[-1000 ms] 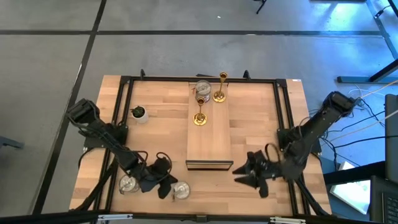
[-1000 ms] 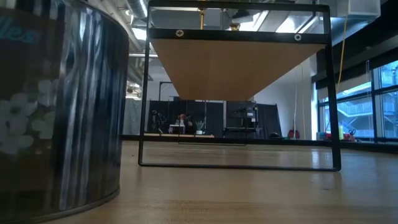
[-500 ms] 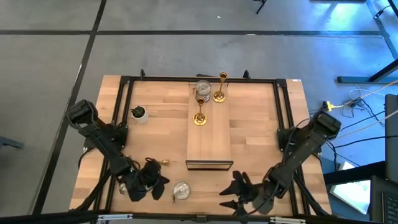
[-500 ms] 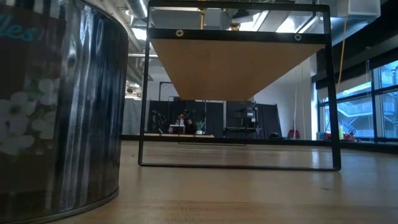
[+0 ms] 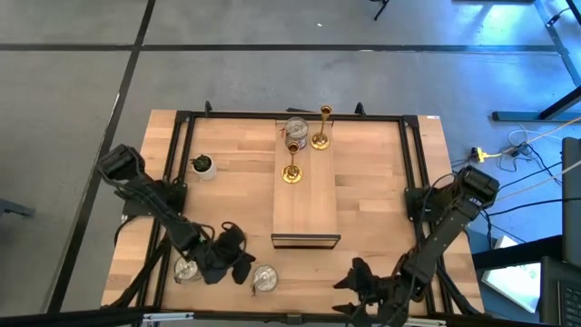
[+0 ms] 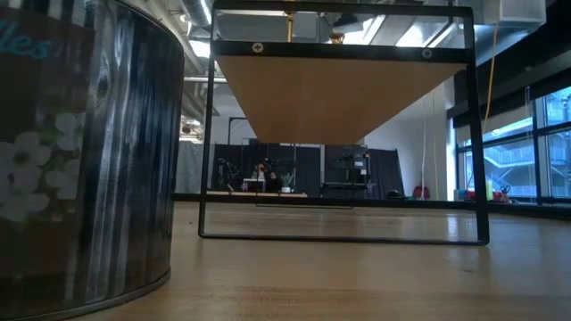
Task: Pick & Place candle stick holders
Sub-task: Put the right scented candle on the shelf
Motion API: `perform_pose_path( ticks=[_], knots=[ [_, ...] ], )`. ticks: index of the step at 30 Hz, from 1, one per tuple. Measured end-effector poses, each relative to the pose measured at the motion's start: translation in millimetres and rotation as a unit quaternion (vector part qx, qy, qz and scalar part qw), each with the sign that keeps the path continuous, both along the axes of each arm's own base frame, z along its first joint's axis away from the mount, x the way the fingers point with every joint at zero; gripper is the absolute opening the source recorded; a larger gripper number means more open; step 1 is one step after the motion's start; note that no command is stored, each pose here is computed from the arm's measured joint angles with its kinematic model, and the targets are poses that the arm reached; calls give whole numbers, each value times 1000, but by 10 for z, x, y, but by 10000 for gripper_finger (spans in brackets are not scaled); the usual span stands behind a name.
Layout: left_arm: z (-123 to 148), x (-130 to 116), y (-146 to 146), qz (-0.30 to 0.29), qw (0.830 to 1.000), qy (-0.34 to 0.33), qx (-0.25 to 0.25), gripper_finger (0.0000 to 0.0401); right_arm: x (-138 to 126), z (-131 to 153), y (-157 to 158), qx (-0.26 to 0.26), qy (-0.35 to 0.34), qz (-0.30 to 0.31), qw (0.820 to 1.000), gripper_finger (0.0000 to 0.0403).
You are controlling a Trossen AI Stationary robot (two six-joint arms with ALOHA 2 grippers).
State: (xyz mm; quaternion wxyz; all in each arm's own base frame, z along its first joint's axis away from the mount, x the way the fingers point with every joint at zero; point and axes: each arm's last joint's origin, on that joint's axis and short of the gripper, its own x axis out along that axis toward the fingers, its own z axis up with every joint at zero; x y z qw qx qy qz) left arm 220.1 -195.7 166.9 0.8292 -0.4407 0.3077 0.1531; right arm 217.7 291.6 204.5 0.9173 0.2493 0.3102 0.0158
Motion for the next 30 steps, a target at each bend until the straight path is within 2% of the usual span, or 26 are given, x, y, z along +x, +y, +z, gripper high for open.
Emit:
perform_pose_path(
  ticks=[5,10,13,16,21,24,30],
  knots=[
    [-17,-160,-55,30,998,56,0,1,-19,-209,110,-9,6,-4,1000,299],
    [58,-99,-138,12,999,17,-39,1,22,-424,137,-20,17,-27,999,299],
    [122,-49,-176,-4,999,8,-50,1,49,-447,121,-30,8,-40,999,299],
    [149,11,-253,-19,998,33,-46,1,99,-445,84,-38,6,-43,998,299],
    [25,207,-474,-74,994,75,-40,1,160,-446,36,-45,5,-49,998,299],
    [-77,339,-597,-91,992,83,-18,1,186,-445,16,-49,5,-50,998,299],
    [-248,548,-705,-81,993,82,16,1,227,-460,-38,-64,11,-54,996,299]
  ],
)
